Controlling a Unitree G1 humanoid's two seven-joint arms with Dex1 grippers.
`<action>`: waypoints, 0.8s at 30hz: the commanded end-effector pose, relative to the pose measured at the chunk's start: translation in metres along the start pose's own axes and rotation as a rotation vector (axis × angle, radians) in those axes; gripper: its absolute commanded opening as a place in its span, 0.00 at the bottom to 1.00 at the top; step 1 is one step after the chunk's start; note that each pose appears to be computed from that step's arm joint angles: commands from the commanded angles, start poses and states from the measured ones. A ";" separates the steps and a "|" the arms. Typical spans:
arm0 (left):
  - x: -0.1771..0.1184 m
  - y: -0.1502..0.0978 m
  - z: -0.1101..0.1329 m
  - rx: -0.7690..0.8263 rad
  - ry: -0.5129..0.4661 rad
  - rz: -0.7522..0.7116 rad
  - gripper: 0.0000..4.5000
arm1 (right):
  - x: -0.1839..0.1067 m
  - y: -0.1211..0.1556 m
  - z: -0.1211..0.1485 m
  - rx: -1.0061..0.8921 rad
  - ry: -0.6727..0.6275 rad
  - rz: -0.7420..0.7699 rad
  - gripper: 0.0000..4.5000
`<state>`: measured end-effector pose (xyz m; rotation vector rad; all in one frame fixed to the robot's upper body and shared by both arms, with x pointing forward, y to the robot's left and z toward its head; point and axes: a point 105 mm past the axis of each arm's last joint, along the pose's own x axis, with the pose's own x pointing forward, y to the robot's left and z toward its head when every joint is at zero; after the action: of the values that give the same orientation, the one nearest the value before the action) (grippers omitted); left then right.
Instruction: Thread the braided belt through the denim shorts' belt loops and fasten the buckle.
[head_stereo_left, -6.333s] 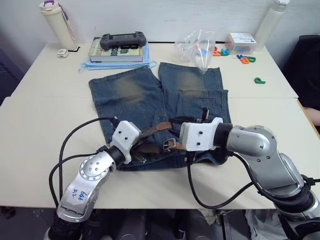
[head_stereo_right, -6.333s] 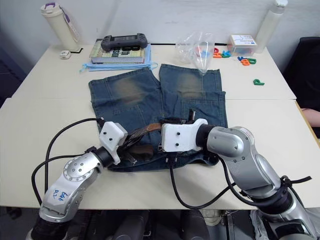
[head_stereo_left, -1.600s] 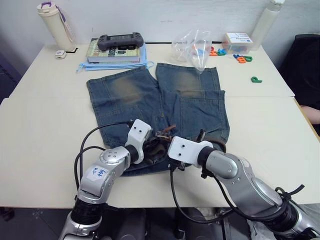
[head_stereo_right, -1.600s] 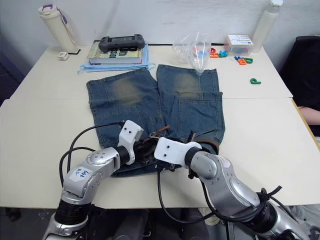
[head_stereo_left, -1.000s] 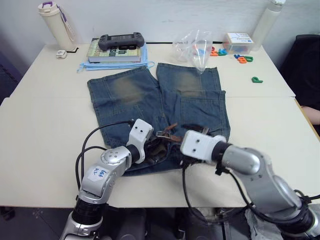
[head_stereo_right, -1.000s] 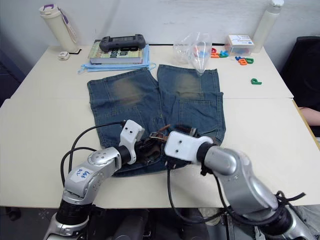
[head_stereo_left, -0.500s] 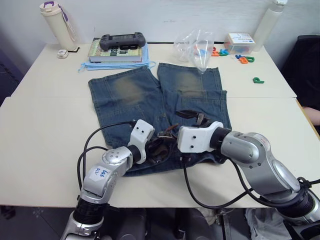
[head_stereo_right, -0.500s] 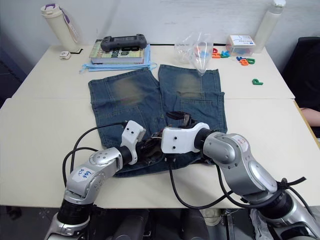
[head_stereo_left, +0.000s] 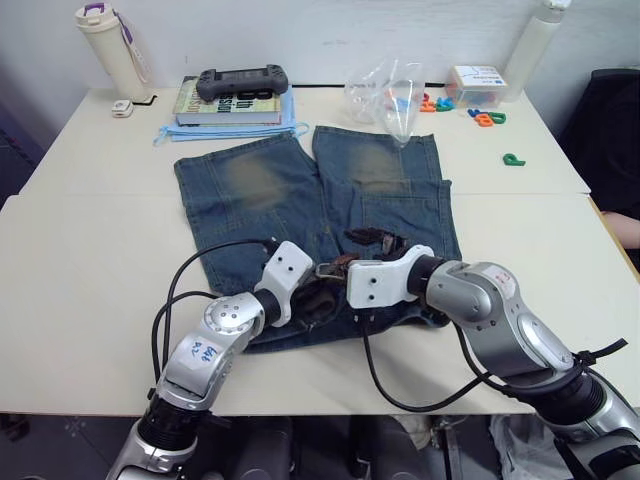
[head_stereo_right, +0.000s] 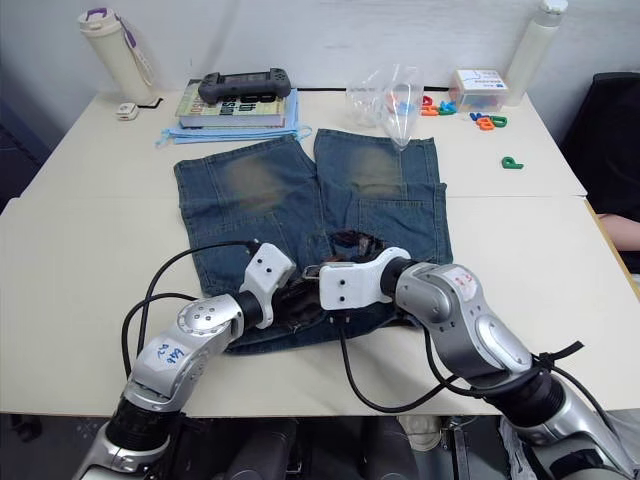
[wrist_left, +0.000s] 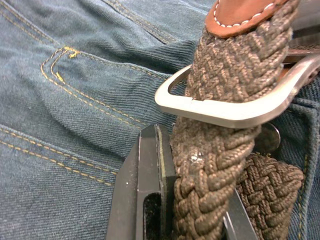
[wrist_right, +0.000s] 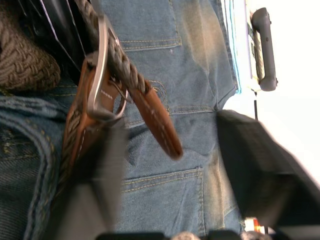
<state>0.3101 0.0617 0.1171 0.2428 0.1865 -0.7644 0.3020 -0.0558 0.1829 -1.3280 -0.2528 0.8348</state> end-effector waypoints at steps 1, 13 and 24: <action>-0.001 -0.001 0.010 0.036 -0.044 -0.002 0.00 | -0.002 -0.003 0.009 -0.030 -0.028 -0.018 0.17; -0.036 0.005 0.022 -0.059 -0.196 -0.078 0.74 | -0.007 -0.008 0.001 0.013 0.014 -0.055 0.00; -0.082 0.047 -0.018 -0.192 -0.164 -0.040 0.74 | -0.011 -0.010 0.000 0.039 0.021 -0.081 0.00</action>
<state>0.2830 0.1499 0.1239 -0.0241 0.1392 -0.8001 0.3036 -0.0634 0.1759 -1.2783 -0.1958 0.7996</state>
